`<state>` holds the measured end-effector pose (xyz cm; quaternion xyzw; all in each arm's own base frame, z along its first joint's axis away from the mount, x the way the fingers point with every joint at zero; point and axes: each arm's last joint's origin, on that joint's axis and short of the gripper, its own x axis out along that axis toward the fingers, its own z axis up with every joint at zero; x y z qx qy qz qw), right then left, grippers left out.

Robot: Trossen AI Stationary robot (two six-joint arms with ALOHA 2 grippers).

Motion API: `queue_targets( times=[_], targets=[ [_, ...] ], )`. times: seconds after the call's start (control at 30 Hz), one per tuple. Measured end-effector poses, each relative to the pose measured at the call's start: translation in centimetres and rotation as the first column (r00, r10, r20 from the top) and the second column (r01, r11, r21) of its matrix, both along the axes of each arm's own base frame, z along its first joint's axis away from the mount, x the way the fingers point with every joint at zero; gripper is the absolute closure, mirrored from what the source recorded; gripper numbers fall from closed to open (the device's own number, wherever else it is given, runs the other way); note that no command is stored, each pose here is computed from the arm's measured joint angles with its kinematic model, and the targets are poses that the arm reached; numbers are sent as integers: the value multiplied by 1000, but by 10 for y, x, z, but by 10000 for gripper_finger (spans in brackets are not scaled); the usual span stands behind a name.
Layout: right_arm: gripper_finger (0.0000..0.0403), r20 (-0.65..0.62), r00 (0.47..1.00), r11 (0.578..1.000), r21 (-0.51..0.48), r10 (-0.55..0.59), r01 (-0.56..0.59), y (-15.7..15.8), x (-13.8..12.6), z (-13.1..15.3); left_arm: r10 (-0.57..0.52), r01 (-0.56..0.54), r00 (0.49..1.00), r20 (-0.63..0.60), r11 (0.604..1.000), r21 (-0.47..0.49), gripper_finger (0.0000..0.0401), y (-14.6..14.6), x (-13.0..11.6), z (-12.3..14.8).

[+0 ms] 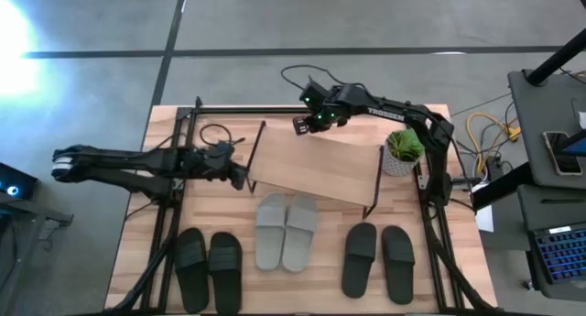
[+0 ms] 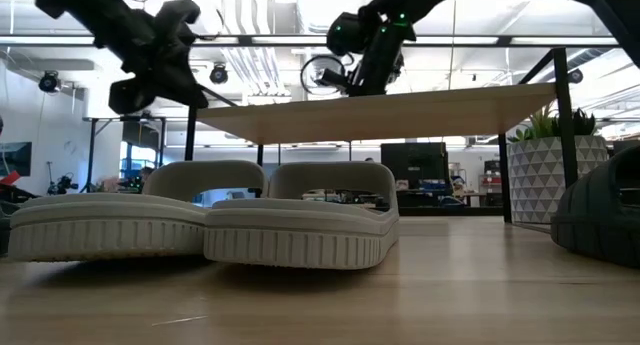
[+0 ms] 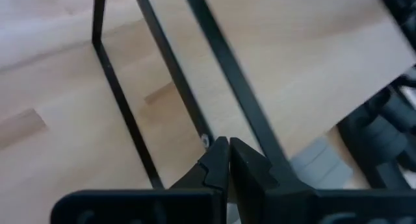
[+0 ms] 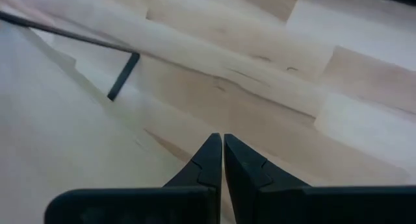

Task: Pick and place slides into the shelf
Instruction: Adjust the shelf on the table

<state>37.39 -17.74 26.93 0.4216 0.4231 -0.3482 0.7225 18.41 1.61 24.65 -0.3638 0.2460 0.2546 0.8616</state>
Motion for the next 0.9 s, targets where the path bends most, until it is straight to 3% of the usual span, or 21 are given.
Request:
queue_targets(
  times=[0.2, 0.5, 0.9],
  targets=[
    [394, -9, 999, 999, 8, 40, -40, 3, 3, -4, -47, 46, 999, -6, 998, -36, 401, -2, 8, 2],
    [394, 13, 995, 994, 46, 99, -99, 12, 8, -5, -94, 100, 993, 72, 992, -82, 401, -14, -8, 15],
    [394, 46, 982, 979, 76, 185, -189, 39, 19, -4, -66, 71, 987, 145, 997, -30, 401, -16, -29, 30]
  ],
)
